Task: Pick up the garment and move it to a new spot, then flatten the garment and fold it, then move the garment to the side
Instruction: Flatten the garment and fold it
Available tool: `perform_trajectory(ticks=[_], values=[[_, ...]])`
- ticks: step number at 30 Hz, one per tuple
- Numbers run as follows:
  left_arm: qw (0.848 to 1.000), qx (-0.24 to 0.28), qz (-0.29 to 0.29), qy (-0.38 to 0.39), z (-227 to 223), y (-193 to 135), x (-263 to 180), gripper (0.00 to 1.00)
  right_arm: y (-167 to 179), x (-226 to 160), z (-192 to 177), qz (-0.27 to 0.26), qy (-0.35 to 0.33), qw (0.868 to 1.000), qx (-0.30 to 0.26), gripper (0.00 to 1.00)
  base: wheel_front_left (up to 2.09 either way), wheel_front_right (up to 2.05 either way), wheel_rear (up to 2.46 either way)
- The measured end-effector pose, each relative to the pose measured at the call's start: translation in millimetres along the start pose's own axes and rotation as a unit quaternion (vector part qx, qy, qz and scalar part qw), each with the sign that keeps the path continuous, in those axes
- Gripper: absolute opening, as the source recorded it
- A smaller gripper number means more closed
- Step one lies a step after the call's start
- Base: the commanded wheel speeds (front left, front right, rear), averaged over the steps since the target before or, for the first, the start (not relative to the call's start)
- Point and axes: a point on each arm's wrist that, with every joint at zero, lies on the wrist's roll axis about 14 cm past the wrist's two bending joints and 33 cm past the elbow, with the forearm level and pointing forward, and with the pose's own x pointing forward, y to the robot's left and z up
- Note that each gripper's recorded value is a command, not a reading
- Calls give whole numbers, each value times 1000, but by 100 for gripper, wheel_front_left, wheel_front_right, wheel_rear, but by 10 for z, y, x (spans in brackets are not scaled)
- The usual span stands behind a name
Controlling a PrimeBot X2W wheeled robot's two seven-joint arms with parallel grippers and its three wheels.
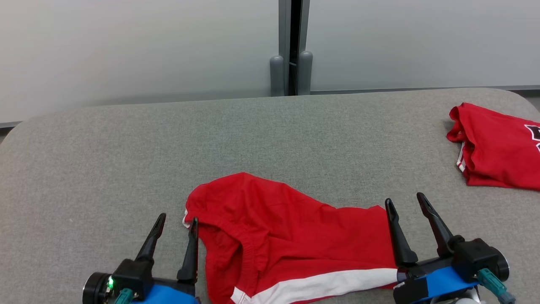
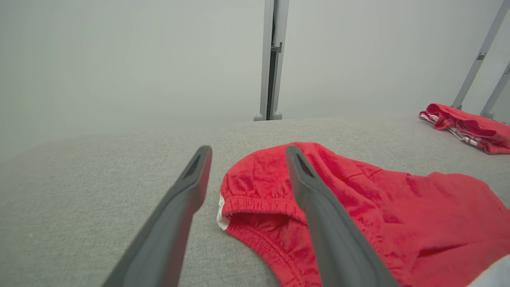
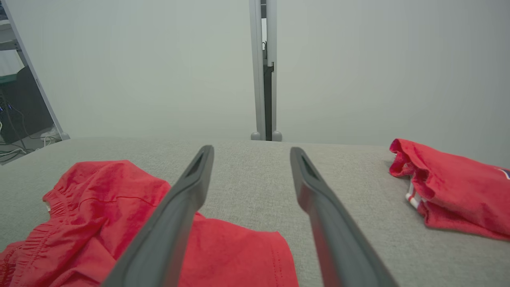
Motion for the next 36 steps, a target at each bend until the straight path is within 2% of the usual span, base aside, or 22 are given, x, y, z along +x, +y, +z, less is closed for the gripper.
perform_trajectory(ticks=[6, 12, 19, 28, 34, 35, 36], values=[[1000, 17, -19, -15, 111, -48, 209, 100, 4, 2, -72, 0, 11, 1000, 2, 100, 0, 0, 0], [999, 43, -34, 3, 32, 28, 429, 100, -68, 11, -106, -10, 16, 1000, 1, 100, 0, 0, 0], [994, 54, -51, 80, -432, 86, 560, 100, -160, 39, -202, -22, 30, 999, 2, 100, 0, 0, 0], [979, 50, -63, 186, -1058, 102, 500, 100, -264, 63, -297, -36, 43, 998, 2, 100, 0, 0, 0], [973, 43, -66, 217, -1192, 92, 497, 100, -274, 80, -303, -36, 44, 998, 1, 100, 0, 0, 0], [972, 43, -69, 219, -1199, 81, 503, 48, -274, 89, -296, -36, 42, 998, 1, 100, 0, 0, 0], [972, 43, -71, 219, -1196, 72, 519, 17, -276, 92, -294, -36, 42, 998, 1, 100, 0, 0, 0]])
